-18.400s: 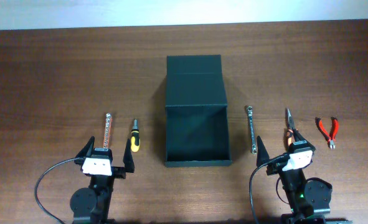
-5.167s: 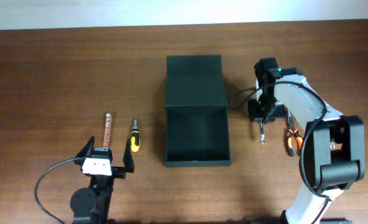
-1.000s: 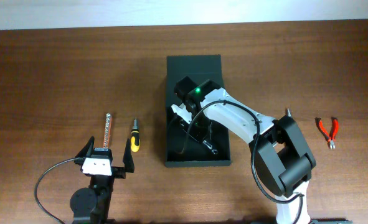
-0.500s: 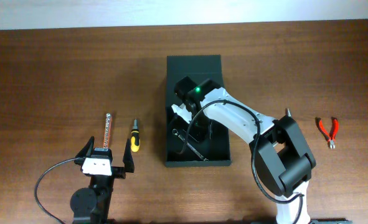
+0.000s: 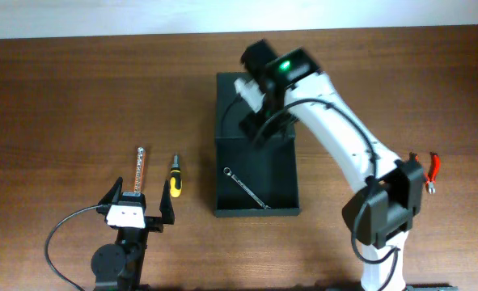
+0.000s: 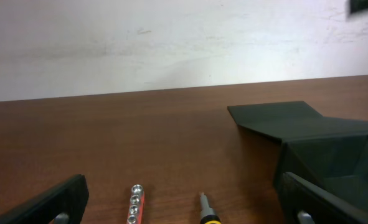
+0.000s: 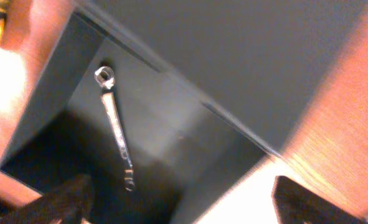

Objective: Pack container
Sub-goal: 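Move the right gripper over the orange-black needle-nose pliers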

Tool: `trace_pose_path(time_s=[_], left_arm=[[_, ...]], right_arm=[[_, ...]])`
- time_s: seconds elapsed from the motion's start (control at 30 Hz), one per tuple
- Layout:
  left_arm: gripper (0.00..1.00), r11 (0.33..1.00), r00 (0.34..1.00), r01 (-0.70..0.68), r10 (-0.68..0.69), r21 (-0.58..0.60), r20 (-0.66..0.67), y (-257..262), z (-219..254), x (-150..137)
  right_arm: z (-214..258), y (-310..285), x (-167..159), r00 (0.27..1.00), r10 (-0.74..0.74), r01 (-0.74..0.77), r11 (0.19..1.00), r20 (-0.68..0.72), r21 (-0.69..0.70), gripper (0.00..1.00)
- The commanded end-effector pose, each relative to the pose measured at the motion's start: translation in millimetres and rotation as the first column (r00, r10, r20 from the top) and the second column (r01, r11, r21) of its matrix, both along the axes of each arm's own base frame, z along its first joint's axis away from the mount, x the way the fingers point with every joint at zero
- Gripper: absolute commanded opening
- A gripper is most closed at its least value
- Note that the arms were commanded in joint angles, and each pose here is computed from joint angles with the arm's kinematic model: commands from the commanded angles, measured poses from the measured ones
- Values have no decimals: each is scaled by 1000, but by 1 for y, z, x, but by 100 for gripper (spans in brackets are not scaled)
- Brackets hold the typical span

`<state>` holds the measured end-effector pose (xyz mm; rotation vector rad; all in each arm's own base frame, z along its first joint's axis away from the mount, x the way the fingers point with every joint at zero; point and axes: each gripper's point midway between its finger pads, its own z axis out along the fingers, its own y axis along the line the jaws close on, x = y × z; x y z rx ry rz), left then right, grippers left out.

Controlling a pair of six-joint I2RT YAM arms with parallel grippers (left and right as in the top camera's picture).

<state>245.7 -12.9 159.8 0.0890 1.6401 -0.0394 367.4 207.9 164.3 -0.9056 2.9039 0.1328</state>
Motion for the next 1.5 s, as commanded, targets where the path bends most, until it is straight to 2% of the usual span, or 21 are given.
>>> trace_pose_path(time_s=[0.0,0.17,0.37,0.57,0.8,0.9,1.17,1.47], left_arm=[[99,1000,1000,-13,13,16,1,3,-2,0],[99,1000,1000,-13,13,16,1,3,-2,0],[99,1000,1000,-13,13,16,1,3,-2,0],[99,1000,1000,-13,13,16,1,3,-2,0],[99,1000,1000,-13,13,16,1,3,-2,0],[99,1000,1000,-13,13,16,1,3,-2,0],[99,1000,1000,-13,13,16,1,3,-2,0],[99,1000,1000,-13,13,16,1,3,-2,0]], right_arm=[[35,-38,24,987,-119,125,990,110,-57,99],[72,-105,30,937,-295,325,934,189,-151,99],[102,-158,26,855,-465,491,868,231,-70,99],[116,-200,-3,800,-558,579,814,220,-42,99],[71,-239,-44,754,-652,656,739,78,-154,99],[51,-245,-44,741,-671,667,727,41,-165,99],[15,-253,-27,735,-675,676,721,65,-156,99],[-33,-256,-44,737,-676,660,716,10,-230,99]])
